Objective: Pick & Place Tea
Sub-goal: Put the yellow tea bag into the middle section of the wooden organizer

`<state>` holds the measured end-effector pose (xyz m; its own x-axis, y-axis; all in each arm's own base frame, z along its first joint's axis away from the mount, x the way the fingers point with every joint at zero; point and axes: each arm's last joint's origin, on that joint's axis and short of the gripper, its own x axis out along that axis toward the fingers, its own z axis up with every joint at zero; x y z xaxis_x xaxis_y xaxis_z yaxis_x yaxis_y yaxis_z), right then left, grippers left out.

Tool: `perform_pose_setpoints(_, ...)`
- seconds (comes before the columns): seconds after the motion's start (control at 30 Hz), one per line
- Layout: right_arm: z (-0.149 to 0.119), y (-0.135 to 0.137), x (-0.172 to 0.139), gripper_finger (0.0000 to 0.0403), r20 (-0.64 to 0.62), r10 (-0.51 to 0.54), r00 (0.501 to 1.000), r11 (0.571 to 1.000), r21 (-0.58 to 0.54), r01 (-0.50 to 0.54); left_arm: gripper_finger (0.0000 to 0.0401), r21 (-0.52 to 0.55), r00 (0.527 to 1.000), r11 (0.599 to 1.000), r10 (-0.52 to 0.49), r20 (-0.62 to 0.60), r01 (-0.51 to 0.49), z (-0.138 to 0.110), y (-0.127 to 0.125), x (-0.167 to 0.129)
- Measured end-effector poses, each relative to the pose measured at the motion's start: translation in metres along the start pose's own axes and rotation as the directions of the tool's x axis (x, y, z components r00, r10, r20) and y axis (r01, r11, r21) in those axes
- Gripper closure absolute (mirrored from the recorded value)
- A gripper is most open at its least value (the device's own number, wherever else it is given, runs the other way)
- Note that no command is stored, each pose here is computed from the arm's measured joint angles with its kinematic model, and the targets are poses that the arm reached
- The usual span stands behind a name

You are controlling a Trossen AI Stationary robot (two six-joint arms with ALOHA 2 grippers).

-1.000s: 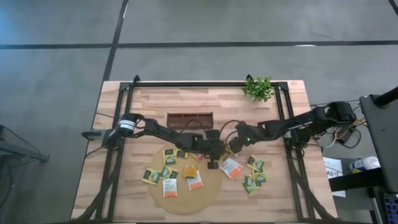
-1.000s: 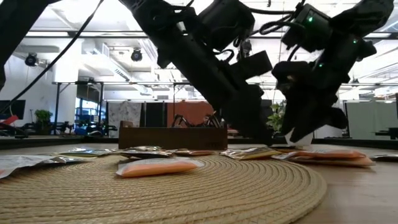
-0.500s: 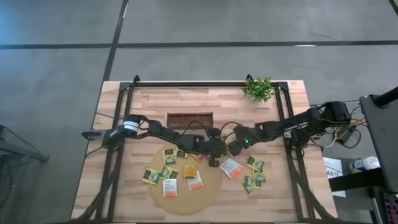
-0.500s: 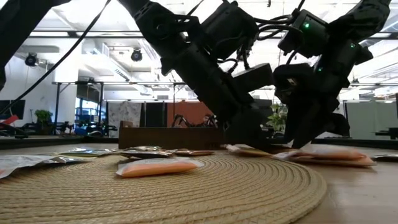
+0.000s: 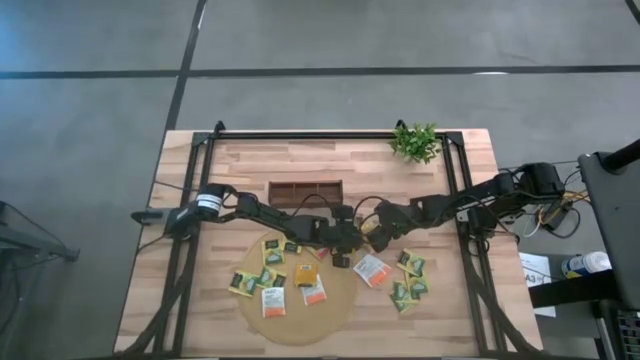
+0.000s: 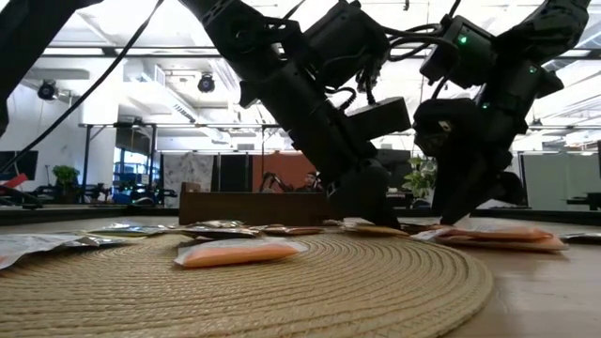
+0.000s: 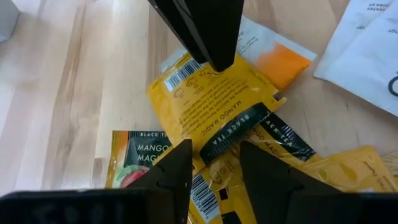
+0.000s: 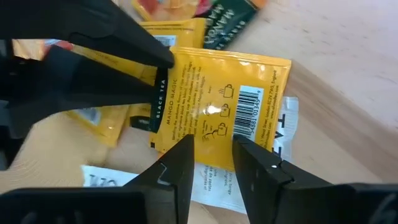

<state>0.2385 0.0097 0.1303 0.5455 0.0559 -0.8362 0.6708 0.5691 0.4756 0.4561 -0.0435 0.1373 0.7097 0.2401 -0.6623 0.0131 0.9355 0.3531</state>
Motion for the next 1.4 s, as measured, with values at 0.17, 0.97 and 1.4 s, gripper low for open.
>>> perform_pose_setpoints(0.17,0.000,0.003,0.000,0.0301,-0.022,0.044,0.999,0.999,-0.008,-0.045,0.0300,0.018,1.000,1.000,0.006,0.028,-0.007,0.005,0.001,-0.001)
perform_pose_setpoints(0.97,0.004,0.011,-0.016,0.0314,0.006,0.143,0.990,0.989,-0.047,-0.142,0.0401,0.089,0.999,0.995,0.045,0.002,-0.045,0.011,0.008,-0.009)
perform_pose_setpoints(1.4,0.005,0.008,-0.080,0.0311,0.224,0.149,0.963,0.988,-0.075,-0.136,0.0401,-0.011,0.996,0.997,0.080,-0.049,-0.081,0.030,0.058,-0.078)
